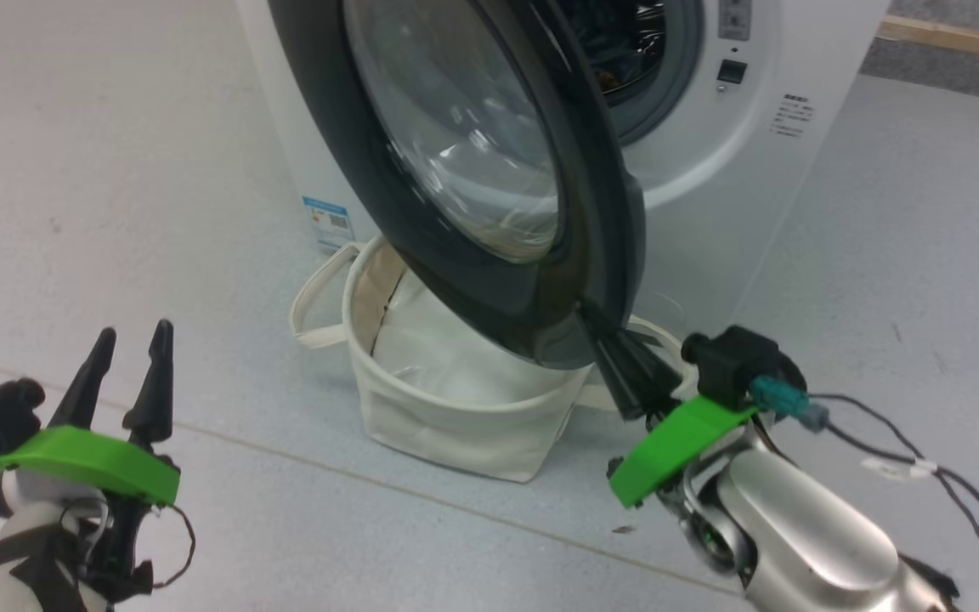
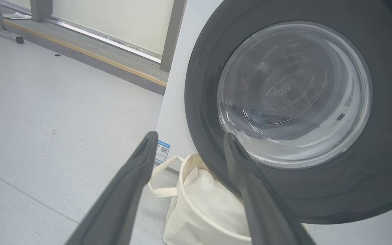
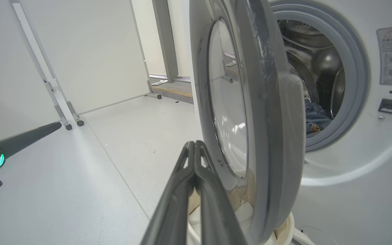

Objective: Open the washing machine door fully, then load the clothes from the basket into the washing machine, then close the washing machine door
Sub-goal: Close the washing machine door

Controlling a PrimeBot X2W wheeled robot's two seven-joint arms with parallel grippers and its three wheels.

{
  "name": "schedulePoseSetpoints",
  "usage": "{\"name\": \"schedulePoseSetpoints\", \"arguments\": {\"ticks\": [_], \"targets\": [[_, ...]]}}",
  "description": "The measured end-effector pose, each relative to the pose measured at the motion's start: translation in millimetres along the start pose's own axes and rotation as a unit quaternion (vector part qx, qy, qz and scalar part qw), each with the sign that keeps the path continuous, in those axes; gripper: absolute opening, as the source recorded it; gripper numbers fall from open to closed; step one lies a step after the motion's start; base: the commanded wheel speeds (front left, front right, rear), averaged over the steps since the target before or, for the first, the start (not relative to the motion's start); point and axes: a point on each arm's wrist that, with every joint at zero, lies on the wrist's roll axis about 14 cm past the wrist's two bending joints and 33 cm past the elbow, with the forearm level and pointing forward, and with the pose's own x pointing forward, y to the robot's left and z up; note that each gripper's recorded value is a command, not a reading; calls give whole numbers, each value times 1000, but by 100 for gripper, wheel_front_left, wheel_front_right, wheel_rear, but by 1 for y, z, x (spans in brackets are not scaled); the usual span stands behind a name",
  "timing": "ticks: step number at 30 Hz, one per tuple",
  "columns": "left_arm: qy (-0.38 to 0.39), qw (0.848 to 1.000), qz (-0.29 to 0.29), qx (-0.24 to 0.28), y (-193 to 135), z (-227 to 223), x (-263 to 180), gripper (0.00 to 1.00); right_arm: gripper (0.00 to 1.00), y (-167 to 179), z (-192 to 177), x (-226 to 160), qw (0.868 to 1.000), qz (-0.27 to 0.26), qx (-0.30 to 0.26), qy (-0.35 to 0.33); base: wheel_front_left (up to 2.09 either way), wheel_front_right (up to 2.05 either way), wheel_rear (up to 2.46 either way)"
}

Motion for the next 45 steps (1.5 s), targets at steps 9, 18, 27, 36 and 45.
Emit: {"name": "schedulePoseSetpoints", "arguments": {"ticks": [9, 18, 27, 36, 45], "targets": [[-4, 1000, 15, 15, 15, 9, 6, 100, 0, -28, -15, 31, 999, -18, 19, 20, 0, 0, 0], [10, 999, 22, 25, 22, 2, 19, 100, 0, -76, -19, 47, 997, -63, 32, 2, 0, 0, 0], [15, 999, 22, 38, 23, -2, 44, 100, 0, -130, -23, 55, 994, -109, 25, -17, 0, 0, 0], [26, 998, 19, 56, 27, -18, 81, 100, 0, -195, -33, 90, 990, -133, -16, -38, 0, 0, 0], [42, 997, 10, 62, 21, -38, 98, 100, 0, -252, -46, 94, 981, -185, -30, -39, 0, 0, 0]]}}
